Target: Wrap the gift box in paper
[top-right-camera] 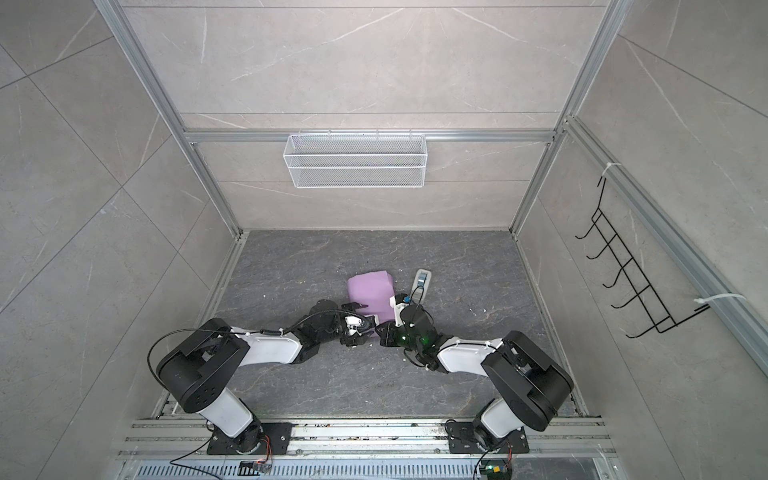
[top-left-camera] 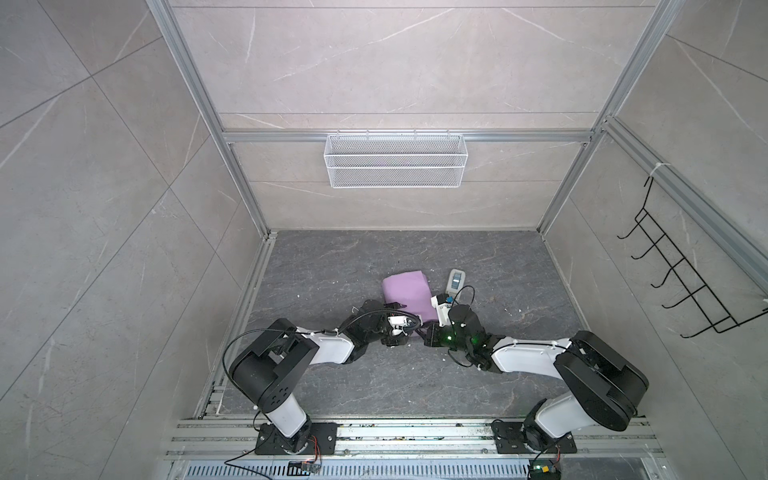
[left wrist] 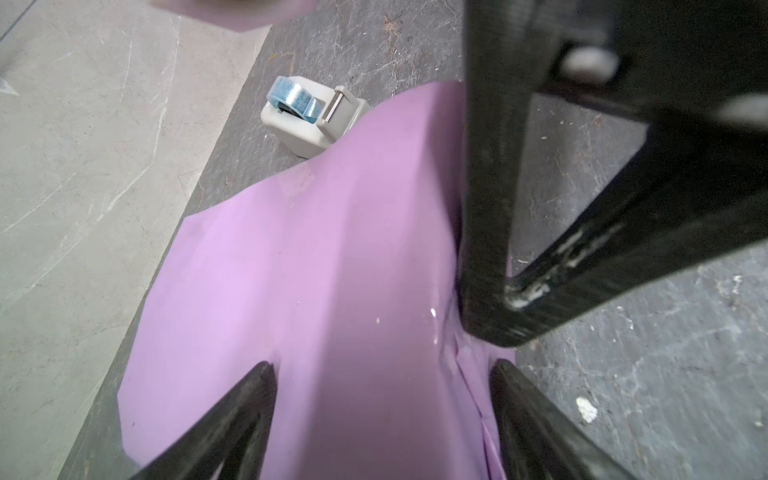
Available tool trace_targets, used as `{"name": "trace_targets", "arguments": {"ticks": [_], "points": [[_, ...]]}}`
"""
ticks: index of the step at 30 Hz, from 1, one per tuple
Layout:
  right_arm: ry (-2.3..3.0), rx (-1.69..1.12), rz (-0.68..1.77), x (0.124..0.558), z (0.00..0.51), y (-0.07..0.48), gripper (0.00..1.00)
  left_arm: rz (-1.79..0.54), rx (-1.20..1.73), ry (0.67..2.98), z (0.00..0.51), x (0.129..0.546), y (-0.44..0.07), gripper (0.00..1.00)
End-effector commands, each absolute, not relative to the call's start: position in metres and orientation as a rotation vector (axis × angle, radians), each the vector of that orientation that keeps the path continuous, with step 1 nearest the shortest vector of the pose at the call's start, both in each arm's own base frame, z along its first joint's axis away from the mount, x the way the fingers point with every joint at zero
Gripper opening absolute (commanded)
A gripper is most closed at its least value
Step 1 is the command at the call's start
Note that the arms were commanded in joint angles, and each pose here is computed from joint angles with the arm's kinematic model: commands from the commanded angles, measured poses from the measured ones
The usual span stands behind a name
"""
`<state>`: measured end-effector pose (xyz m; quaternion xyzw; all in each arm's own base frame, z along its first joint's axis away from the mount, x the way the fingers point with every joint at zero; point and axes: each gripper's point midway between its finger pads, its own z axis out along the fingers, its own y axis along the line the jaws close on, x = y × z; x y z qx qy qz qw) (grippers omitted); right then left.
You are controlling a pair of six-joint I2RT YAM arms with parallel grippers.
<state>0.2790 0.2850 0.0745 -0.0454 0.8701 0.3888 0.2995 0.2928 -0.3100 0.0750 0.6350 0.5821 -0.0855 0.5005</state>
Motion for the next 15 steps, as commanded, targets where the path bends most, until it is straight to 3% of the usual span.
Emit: {"name": "trace_targets", "arguments": {"ticks": [1,15], "points": [[2.31,-0.103,0.936,0.285,0.062,0.274,0.0,-0.265,1.557,1.454,0.067,0.286,-0.31,0.82],[2.355,-0.129,0.867,0.272,0.042,0.255,0.0,-0.277,1.531,1.444,0.076,0.286,-0.311,0.85]]}}
